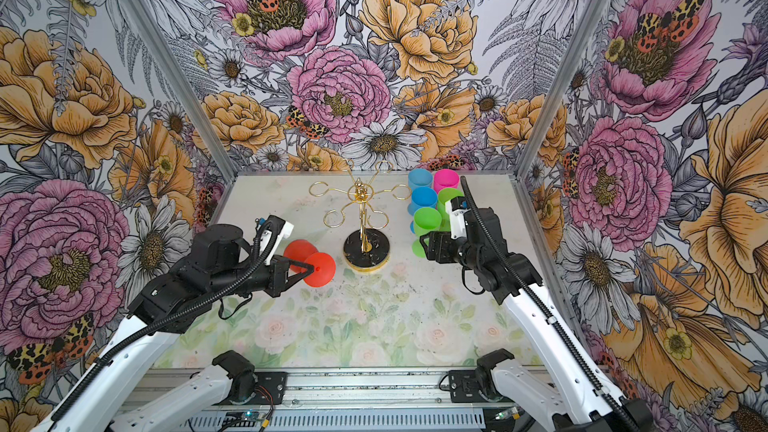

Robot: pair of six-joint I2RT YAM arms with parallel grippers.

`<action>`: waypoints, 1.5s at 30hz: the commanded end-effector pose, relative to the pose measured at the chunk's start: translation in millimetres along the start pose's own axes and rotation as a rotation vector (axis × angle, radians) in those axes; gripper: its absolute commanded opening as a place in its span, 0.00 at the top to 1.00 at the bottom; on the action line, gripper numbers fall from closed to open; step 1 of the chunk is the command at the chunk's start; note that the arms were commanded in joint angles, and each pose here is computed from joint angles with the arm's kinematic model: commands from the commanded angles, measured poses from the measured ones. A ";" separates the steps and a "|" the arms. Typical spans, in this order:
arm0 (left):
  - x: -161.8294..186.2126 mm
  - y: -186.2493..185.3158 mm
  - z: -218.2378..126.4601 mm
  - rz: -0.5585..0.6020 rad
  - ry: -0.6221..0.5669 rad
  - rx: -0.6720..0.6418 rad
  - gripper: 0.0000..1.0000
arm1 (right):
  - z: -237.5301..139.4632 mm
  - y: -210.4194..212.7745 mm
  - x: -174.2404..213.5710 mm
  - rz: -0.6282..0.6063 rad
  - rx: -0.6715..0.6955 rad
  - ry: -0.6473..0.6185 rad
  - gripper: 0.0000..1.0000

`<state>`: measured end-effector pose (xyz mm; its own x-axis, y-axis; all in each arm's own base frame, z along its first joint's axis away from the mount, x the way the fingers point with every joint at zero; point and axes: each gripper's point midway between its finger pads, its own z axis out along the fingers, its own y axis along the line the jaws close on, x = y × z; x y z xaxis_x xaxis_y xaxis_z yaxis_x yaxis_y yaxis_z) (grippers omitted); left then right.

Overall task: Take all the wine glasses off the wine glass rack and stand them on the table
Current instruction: 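Carry the red glass by its foot toward the robot with the left gripper, then grasp the red glass's bowl with the right gripper from the left gripper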

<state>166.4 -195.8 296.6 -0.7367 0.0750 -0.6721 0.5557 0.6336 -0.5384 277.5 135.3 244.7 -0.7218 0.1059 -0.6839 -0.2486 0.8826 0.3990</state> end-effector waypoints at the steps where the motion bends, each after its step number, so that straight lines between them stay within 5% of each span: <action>1: 2.1 -19.9 1.6 0.065 -0.014 0.071 1.00 | -4.3 0.8 -8.6 0.035 0.022 0.008 0.24; 17: 32.8 -102.9 25.4 0.456 -0.111 0.415 1.00 | -13.0 8.2 11.6 0.014 0.033 0.188 0.25; 31: 53.9 -97.1 61.2 0.818 -0.119 0.353 1.00 | -10.9 29.9 13.1 -0.008 -0.035 0.279 0.25; 45: 106.8 -73.5 99.3 1.348 -0.013 0.202 1.00 | -20.3 40.6 5.2 -0.014 -0.065 0.255 0.27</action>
<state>74.0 -312.4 223.3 0.2932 0.4817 -0.8259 0.9478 -0.0333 0.3170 251.1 157.4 251.2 -0.8760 -0.0295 -0.4814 -0.2611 0.8682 0.4219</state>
